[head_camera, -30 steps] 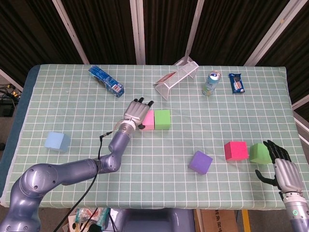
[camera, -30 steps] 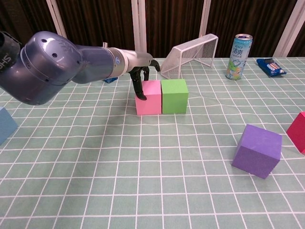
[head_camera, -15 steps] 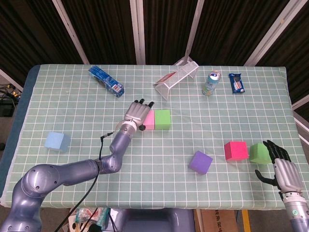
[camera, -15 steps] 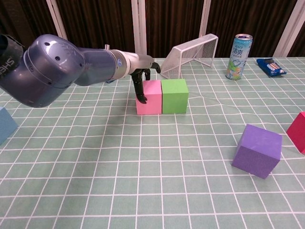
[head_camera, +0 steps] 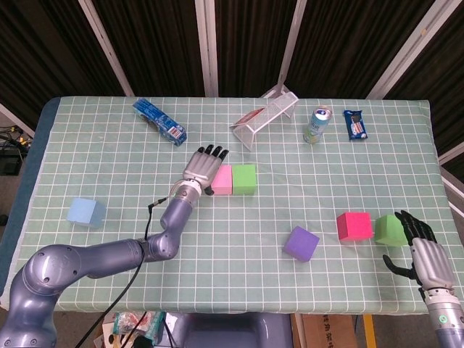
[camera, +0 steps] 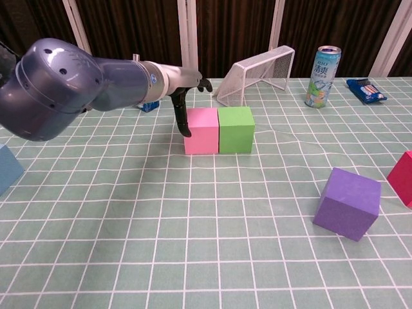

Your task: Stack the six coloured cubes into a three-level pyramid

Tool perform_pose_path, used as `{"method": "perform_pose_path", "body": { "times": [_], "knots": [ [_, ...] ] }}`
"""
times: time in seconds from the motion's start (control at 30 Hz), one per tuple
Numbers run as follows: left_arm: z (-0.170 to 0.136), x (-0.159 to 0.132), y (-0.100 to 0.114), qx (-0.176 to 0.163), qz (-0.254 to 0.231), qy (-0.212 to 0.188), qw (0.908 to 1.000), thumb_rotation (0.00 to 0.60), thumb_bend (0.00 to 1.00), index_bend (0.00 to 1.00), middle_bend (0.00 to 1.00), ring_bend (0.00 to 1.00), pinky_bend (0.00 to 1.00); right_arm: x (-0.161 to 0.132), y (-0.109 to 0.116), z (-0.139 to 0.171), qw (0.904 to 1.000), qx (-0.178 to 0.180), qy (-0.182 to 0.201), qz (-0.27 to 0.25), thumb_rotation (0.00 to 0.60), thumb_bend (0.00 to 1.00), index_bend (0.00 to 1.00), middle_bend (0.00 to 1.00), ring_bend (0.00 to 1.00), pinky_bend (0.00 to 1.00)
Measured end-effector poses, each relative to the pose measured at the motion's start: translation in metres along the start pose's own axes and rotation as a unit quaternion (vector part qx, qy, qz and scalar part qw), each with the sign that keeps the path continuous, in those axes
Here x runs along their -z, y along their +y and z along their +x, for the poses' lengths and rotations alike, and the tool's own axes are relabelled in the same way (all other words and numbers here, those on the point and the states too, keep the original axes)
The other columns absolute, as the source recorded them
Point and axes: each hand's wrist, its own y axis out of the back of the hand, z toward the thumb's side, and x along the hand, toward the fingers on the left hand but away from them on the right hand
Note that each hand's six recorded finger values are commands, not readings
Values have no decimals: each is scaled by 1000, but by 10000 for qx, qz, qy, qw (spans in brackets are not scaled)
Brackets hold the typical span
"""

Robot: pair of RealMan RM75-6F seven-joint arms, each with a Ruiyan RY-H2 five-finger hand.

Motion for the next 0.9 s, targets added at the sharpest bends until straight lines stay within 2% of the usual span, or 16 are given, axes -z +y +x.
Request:
{"method": "perform_pose_path", "body": {
  "times": [0.3,0.47,0.67,0.9],
  "knots": [
    [-15,36,4,41,150,252,9996,600,92,0,57,19,118,-2,0,1,10000,8,25,-16,600,329,0,0,0,0],
    [-15,52,4,14,273,445,9986,600,127,0,57,19,118,-2,0,1,10000,18,24,-18,600,329,0,0,0,0],
    [-11,55,7,-80,337,531,9980,600,234,0,58,19,118,-2,-1,1,10000,8,13,-21,600,330,0,0,0,0],
    [-4,47,4,-147,371,510,9979,600,306,0,58,19,118,-1,-1,0,10000,-12,-2,-48,600,329,0,0,0,0]
  ]
}}
